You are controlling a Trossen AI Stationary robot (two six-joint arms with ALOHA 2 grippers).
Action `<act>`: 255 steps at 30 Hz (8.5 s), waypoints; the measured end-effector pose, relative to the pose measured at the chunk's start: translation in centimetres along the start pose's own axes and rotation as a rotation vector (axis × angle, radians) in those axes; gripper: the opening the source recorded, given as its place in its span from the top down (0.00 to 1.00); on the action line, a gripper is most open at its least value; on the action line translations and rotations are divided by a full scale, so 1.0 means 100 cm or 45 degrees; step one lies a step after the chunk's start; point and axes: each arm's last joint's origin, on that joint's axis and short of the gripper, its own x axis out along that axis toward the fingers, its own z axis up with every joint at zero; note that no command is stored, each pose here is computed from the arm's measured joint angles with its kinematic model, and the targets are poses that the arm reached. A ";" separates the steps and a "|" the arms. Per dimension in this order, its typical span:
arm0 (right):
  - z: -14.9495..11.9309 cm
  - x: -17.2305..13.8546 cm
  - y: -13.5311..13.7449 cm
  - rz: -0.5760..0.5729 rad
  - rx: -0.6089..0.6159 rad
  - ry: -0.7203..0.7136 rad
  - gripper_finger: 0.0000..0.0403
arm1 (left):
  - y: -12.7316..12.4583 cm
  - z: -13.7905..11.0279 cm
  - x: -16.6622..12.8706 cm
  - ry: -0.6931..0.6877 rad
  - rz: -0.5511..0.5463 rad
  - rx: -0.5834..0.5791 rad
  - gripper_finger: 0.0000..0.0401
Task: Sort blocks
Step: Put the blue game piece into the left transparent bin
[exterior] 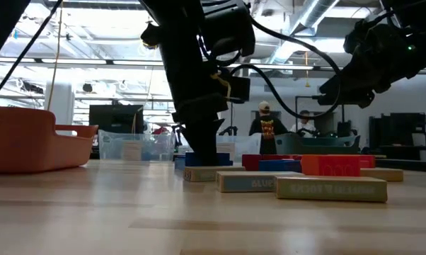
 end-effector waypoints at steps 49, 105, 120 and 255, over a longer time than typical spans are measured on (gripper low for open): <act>0.001 0.001 -0.002 -0.014 0.000 -0.004 0.38 | 0.256 -0.137 -0.090 0.004 0.674 -0.805 0.64; 0.035 -0.003 0.008 0.034 -0.240 -0.117 0.38 | -0.139 -0.211 -0.153 0.849 0.038 -0.512 0.33; 0.034 -0.003 0.008 0.031 -0.243 -0.099 0.38 | -0.132 -0.232 -0.123 0.838 0.027 -0.437 0.31; 0.022 -0.005 0.014 0.101 -0.176 -0.074 0.38 | 0.090 0.005 0.010 0.507 -0.135 0.778 0.61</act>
